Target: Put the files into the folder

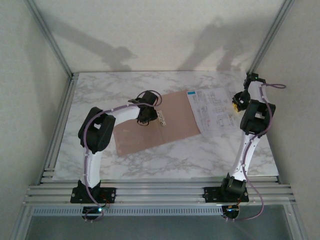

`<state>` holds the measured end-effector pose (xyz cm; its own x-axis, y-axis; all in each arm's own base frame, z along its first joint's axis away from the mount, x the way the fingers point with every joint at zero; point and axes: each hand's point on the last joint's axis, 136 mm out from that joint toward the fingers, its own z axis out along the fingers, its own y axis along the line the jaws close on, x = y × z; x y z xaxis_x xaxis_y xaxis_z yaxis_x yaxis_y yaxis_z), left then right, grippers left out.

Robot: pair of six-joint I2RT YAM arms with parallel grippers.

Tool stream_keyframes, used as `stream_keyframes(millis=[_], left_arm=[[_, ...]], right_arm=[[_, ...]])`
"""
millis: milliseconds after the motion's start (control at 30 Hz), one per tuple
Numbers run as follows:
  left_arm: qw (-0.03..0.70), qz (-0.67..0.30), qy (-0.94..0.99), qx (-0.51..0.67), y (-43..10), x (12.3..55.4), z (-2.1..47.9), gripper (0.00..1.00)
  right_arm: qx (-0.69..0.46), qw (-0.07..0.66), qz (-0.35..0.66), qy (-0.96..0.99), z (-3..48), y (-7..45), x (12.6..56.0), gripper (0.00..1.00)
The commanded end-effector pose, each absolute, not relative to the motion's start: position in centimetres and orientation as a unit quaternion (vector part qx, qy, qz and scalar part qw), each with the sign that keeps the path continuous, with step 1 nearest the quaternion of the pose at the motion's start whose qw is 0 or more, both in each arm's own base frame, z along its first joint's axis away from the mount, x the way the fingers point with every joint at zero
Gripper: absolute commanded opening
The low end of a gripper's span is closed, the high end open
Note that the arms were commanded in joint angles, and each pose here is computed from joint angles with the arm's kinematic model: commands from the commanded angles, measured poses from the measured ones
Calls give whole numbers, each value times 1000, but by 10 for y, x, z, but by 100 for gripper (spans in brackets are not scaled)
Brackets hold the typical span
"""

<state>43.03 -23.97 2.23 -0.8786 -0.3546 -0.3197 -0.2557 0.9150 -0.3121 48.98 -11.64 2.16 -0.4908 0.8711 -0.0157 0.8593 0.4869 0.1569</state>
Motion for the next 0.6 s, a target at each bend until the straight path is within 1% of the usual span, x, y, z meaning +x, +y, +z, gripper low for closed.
stream_keyframes(millis=[0,300,467,567], left_arm=[[180,-140,964,-138,-249,436,12,28],[192,-153,966,-84,-280,458,9,28],[198,-156,965,-67,-295,468,10,28],[198,-160,965,-59,-301,466,11,28]], right_arm=[[485,-5,65,872,12,-89,470,22],[464,-27,70,883,6,-49,440,22],[469,-34,67,880,8,-31,413,22],[474,-41,75,876,7,-18,396,22]])
